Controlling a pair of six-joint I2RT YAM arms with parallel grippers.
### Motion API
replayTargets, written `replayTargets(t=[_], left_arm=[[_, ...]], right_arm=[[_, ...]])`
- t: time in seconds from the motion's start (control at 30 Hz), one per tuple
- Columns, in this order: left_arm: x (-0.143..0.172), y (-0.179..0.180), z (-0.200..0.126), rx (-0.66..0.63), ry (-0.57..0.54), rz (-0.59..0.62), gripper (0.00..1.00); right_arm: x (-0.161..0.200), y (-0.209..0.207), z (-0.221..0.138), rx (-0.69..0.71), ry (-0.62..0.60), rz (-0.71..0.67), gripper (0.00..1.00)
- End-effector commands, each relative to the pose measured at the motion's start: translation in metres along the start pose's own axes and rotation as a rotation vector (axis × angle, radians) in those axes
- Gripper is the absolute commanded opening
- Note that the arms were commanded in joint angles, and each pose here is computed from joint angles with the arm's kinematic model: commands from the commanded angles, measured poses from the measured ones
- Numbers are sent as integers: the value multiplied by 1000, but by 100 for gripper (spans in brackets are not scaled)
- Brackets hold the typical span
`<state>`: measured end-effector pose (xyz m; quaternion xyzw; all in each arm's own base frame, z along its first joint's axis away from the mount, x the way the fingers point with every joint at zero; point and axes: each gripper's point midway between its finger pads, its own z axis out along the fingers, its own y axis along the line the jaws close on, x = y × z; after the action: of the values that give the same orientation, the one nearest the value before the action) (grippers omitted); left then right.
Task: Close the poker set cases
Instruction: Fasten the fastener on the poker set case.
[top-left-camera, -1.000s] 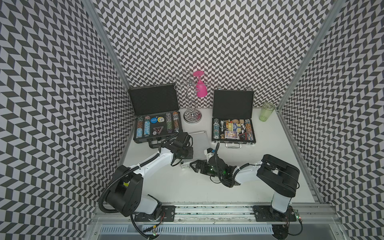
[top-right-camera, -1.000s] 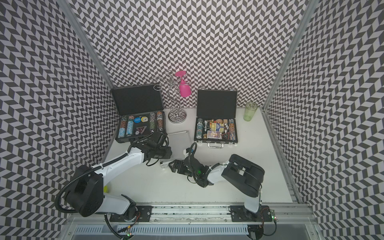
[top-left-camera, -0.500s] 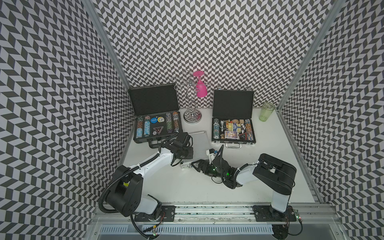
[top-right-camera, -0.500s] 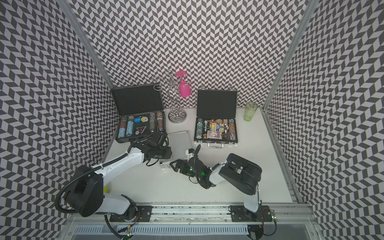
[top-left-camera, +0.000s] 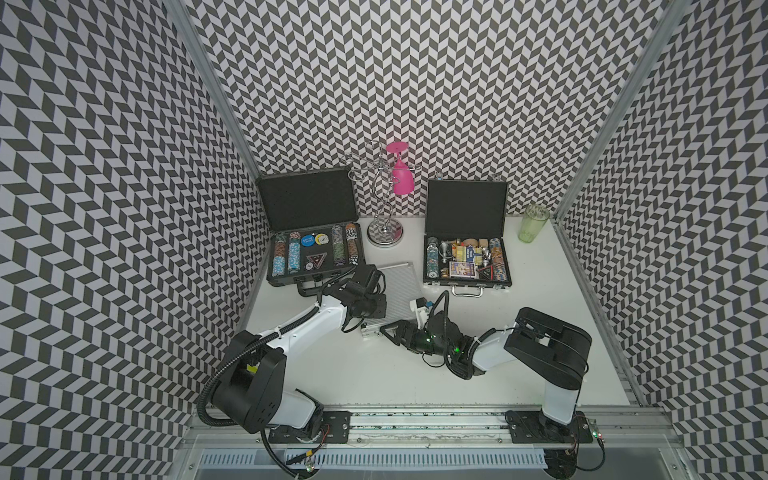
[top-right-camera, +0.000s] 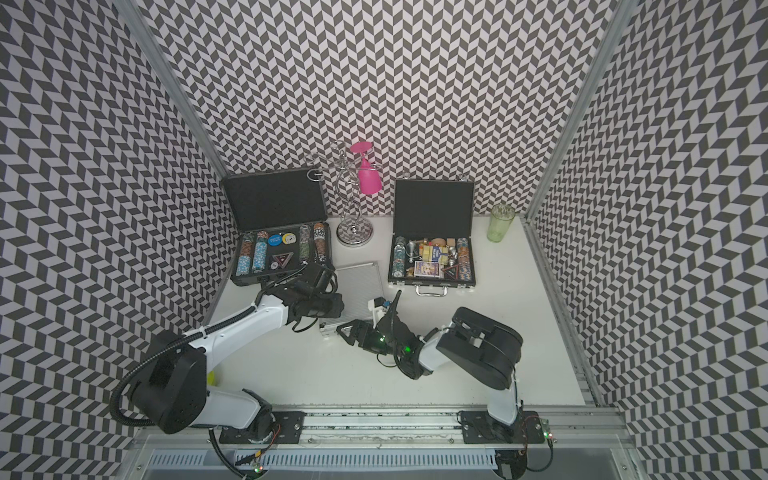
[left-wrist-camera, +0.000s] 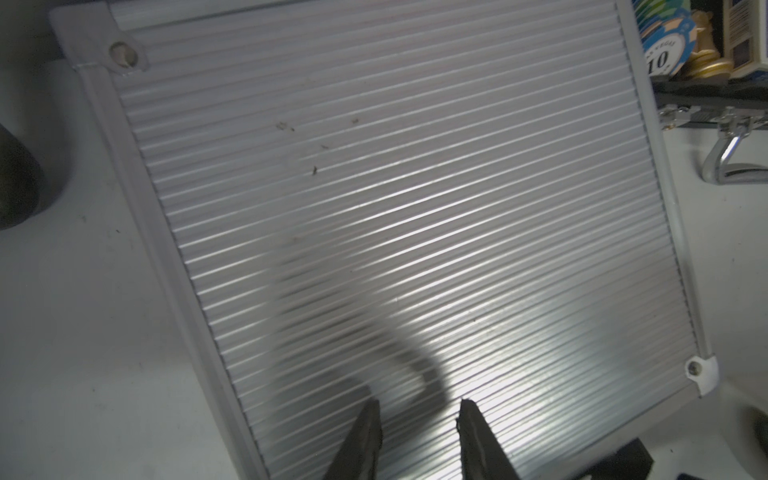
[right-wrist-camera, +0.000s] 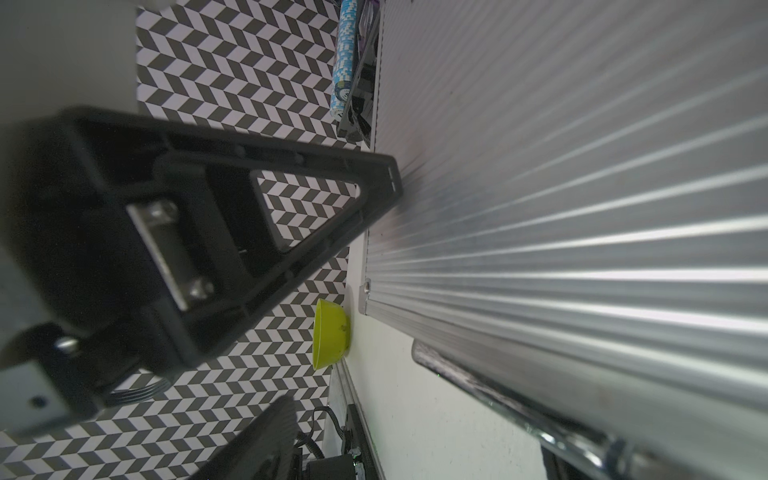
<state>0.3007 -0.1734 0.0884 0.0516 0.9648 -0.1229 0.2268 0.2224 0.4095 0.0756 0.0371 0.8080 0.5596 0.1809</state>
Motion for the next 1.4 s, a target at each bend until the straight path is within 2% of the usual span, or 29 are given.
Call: replayTargets(t=[0.0,0.73,1.37], left_arm=[[25,4,8,3,88,-4,35],[30,4,10,11,93,-10,33],[34,5,12,14,100,-12,32]], right_arm=[[-5,10,0,-47,-20,1,91],[-28,31,3,-85,-105,-11,92],[-44,47,-12,-141,-201,-28,91]])
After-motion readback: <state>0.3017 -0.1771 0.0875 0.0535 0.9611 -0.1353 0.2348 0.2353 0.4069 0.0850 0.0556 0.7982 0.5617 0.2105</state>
